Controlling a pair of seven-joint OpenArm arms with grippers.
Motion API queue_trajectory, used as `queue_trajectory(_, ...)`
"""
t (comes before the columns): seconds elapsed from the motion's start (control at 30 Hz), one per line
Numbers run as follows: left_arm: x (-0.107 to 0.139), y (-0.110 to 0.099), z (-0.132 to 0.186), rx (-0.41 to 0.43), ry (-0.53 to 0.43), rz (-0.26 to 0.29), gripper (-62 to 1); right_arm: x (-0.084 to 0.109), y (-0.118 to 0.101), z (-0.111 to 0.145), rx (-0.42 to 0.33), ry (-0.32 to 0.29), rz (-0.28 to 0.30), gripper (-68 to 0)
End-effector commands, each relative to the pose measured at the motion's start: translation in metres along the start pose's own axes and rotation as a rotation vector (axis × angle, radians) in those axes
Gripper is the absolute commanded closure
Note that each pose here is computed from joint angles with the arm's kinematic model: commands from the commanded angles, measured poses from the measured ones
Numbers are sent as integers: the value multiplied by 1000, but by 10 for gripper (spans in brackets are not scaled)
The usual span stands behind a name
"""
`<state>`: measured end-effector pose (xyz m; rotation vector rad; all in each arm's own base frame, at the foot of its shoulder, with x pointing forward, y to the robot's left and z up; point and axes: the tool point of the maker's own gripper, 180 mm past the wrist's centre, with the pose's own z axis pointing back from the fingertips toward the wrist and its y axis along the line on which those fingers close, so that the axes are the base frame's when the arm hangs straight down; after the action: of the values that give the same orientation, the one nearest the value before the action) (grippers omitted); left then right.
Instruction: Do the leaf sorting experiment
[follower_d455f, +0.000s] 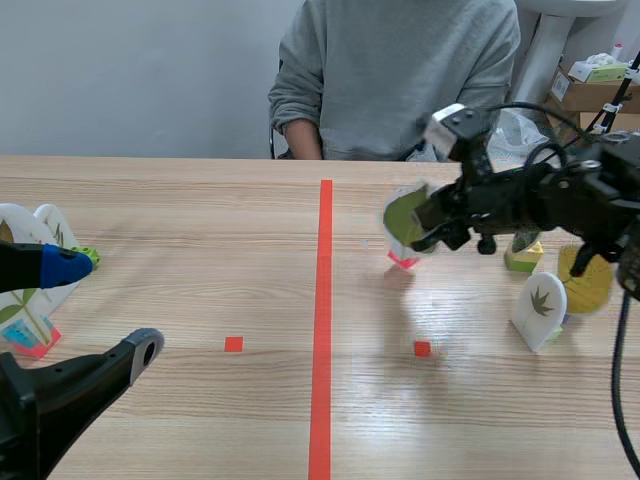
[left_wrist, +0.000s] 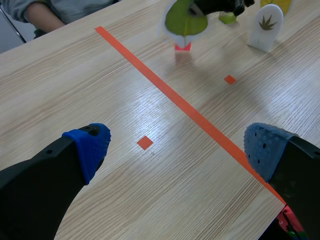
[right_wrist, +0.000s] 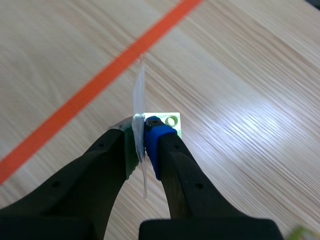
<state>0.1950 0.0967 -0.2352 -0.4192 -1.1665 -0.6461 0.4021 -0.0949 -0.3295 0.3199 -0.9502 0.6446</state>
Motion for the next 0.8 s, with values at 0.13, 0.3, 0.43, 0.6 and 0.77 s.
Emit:
queue_trajectory(0.13, 5, 1, 1, 5, -26, 8, -572, -8, -36, 25, -95, -27, -78, -15)
queue_trajectory(0.3, 5, 1, 1, 5, -26, 8, -572, -24, -50, 38, -145, -22, -141, -15)
queue_trajectory(0.43, 5, 1, 1, 5, -26, 8, -572, -32, -56, 44, -169, -21, -170, -15)
queue_trajectory(0.6, 5, 1, 1, 5, -26, 8, -572, -38, -57, 46, -177, -15, -183, -27)
queue_trajectory(0.77, 5, 1, 1, 5, -26, 8, -572, -40, -56, 46, -176, -10, -185, -133)
